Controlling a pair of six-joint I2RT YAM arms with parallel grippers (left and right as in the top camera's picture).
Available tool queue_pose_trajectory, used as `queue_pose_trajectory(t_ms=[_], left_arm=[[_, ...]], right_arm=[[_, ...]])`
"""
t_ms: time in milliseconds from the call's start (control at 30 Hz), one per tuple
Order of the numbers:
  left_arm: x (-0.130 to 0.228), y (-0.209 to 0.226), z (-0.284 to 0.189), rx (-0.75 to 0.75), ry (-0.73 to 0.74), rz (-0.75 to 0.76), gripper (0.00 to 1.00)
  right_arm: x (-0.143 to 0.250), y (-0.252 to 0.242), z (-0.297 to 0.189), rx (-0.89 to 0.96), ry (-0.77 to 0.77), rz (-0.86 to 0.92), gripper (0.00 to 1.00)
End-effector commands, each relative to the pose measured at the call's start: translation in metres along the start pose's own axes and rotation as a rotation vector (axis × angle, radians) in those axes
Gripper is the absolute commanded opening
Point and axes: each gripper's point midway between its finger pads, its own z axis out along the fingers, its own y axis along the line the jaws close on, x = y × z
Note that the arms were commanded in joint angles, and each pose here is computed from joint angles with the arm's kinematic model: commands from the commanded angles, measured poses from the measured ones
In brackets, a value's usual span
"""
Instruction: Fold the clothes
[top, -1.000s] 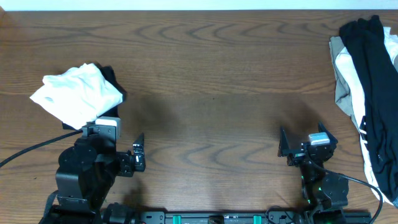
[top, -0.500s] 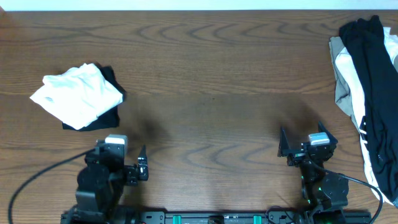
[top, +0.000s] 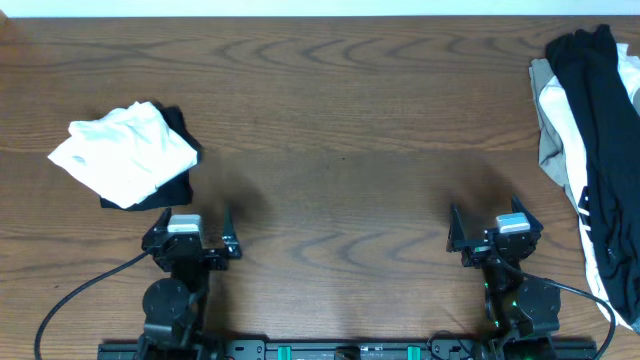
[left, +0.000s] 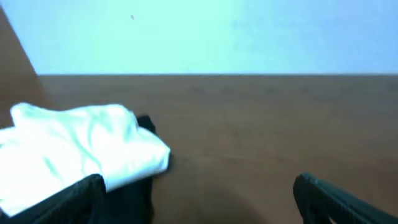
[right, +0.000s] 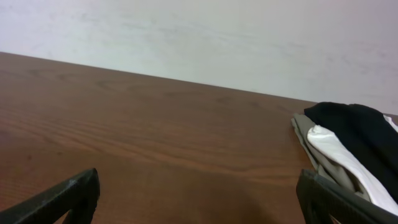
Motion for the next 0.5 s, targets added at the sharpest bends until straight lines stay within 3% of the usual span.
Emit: queue_pose_trajectory(t_ms=[0,100,467], left_arm=[[0.011,0.013,0.006,-0.077,-0.017,0.013,0.98],[0.026,0.016,0.010,-0.087,0.006,0.014,0.98],[0.025,0.016,0.010,-0.087,0.001,0.002,0.98]], right_arm=[[0.000,0.000,0.000,-0.003,0.000,-0.008,0.99],[0.000,0.000,0.000,-0.003,0.000,-0.008,0.99],[0.000,0.000,0.000,-0.003,0.000,-0.008,0.99]])
